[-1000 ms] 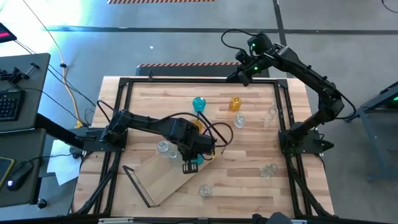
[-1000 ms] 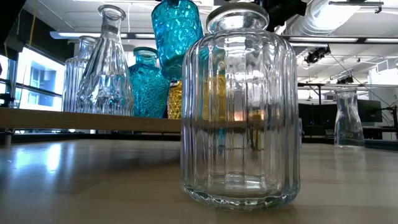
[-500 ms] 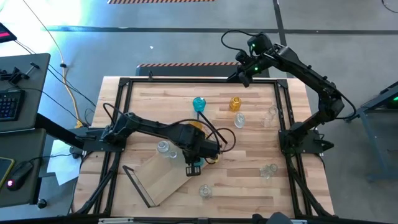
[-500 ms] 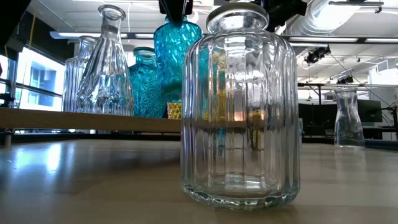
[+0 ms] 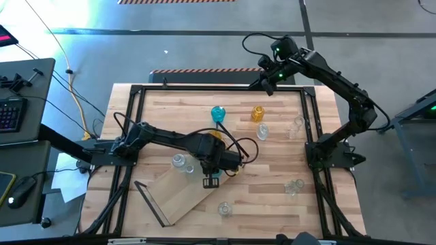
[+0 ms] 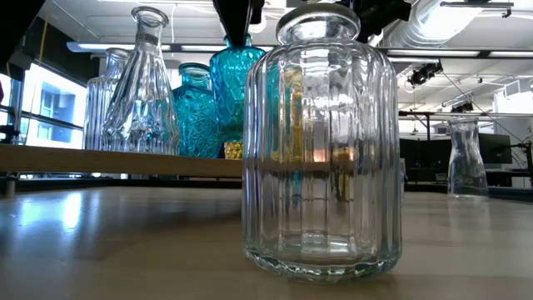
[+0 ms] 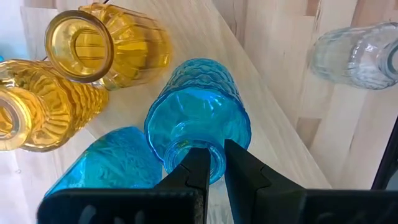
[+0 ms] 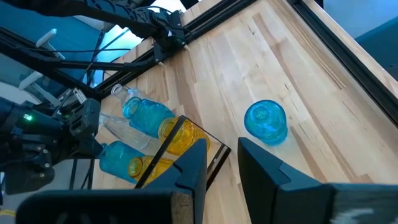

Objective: Sort vases onto shelf
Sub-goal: Put the blue vase on the shelf aligned with the other blue vase

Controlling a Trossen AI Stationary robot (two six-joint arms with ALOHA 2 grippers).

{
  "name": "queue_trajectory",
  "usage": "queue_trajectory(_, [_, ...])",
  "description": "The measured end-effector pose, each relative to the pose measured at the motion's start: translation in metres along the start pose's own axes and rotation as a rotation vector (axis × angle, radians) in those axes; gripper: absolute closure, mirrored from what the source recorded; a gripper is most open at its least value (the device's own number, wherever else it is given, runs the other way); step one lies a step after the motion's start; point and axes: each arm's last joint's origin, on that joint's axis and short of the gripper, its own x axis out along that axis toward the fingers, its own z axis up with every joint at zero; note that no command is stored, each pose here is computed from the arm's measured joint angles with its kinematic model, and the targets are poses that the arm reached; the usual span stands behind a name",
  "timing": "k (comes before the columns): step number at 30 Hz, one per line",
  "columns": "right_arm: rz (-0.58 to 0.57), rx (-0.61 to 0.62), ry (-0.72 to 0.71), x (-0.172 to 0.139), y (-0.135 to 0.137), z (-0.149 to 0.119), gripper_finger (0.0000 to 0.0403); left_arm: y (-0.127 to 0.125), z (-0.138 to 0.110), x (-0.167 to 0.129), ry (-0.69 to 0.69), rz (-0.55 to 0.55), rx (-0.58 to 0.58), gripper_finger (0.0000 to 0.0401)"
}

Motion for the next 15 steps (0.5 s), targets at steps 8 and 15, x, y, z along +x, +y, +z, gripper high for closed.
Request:
queue_trajectory(8, [0.003, -0.003, 0.0, 0.0, 0.0, 0.0, 0.033, -0.001, 0.002, 0.004, 0.01, 0.002, 0.012, 0.038])
queue_trajectory(15, [0.005, -0.003, 0.0, 0.0, 0.0, 0.0, 0.033, -0.003, 0.005, 0.015, 0.037, 0.002, 0.031, 0.038])
